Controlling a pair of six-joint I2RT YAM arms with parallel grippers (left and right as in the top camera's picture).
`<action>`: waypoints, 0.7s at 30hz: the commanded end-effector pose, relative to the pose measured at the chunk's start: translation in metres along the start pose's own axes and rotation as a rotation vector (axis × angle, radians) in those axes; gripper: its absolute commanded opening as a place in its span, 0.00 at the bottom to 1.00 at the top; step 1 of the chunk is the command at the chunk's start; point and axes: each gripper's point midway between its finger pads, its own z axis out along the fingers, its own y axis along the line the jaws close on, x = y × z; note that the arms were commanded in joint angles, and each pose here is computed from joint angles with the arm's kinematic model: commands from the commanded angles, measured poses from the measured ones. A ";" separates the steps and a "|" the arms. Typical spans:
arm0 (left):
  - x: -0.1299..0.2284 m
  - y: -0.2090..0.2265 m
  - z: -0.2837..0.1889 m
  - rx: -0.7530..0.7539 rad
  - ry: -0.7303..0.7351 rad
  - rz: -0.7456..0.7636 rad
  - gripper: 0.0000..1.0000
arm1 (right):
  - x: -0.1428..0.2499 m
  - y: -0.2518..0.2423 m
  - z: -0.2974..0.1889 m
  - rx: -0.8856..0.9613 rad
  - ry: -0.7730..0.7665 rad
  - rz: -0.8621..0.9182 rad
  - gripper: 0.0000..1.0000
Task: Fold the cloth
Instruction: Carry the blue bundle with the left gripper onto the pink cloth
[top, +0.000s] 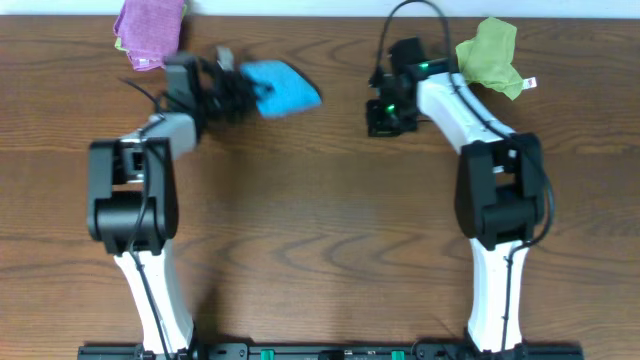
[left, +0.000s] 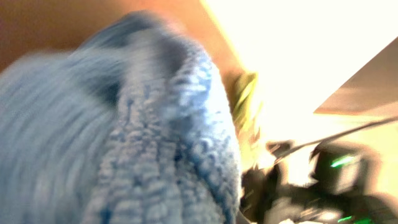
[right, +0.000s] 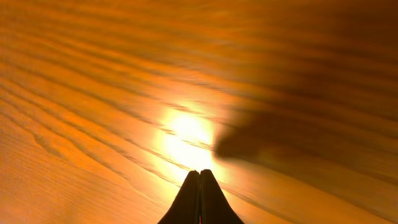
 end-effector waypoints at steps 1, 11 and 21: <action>-0.072 -0.101 -0.048 0.078 -0.215 0.124 0.06 | -0.014 0.001 -0.033 -0.005 -0.071 -0.016 0.01; -0.174 -0.095 -0.133 -0.002 -0.716 -0.076 0.06 | -0.014 0.021 -0.039 -0.112 -0.075 -0.063 0.01; -0.217 -0.057 -0.183 -0.090 -1.064 -0.156 0.06 | -0.012 0.031 -0.040 -0.168 -0.067 -0.053 0.01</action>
